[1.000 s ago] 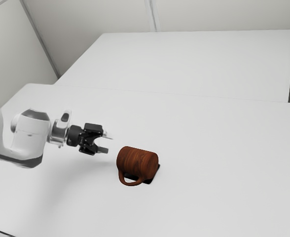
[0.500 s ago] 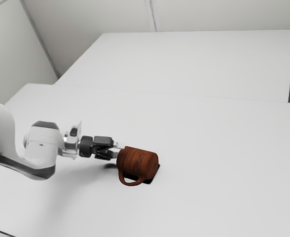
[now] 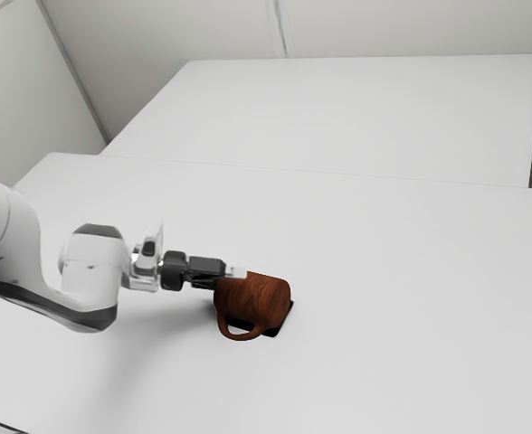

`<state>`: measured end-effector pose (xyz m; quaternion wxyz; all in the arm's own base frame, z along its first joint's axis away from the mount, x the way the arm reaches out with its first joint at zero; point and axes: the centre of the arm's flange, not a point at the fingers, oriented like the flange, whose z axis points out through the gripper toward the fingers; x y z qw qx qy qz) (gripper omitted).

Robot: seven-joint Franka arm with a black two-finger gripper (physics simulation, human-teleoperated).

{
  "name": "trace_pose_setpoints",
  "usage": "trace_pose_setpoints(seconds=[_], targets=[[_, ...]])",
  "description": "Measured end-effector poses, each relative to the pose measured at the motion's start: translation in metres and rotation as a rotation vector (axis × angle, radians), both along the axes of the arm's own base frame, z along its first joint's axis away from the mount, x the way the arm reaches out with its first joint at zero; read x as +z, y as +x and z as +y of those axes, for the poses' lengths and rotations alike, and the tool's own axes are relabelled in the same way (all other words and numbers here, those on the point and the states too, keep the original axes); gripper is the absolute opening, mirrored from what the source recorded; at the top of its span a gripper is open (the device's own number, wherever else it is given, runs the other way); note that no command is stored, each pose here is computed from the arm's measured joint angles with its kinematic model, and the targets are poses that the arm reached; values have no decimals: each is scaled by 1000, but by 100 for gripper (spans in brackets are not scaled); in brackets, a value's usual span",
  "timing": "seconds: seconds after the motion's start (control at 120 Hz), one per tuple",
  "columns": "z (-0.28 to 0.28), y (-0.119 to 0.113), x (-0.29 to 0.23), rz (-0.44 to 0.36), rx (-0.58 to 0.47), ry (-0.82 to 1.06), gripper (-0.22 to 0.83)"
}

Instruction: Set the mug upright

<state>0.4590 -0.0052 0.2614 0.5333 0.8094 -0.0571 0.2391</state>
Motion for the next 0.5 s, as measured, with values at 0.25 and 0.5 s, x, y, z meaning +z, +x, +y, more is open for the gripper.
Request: trace_pose_setpoints(seconds=[0.25,0.5], targets=[[1,1,3,-30,4,7,-2],[-15,7,26,-96,-26,3,-13]])
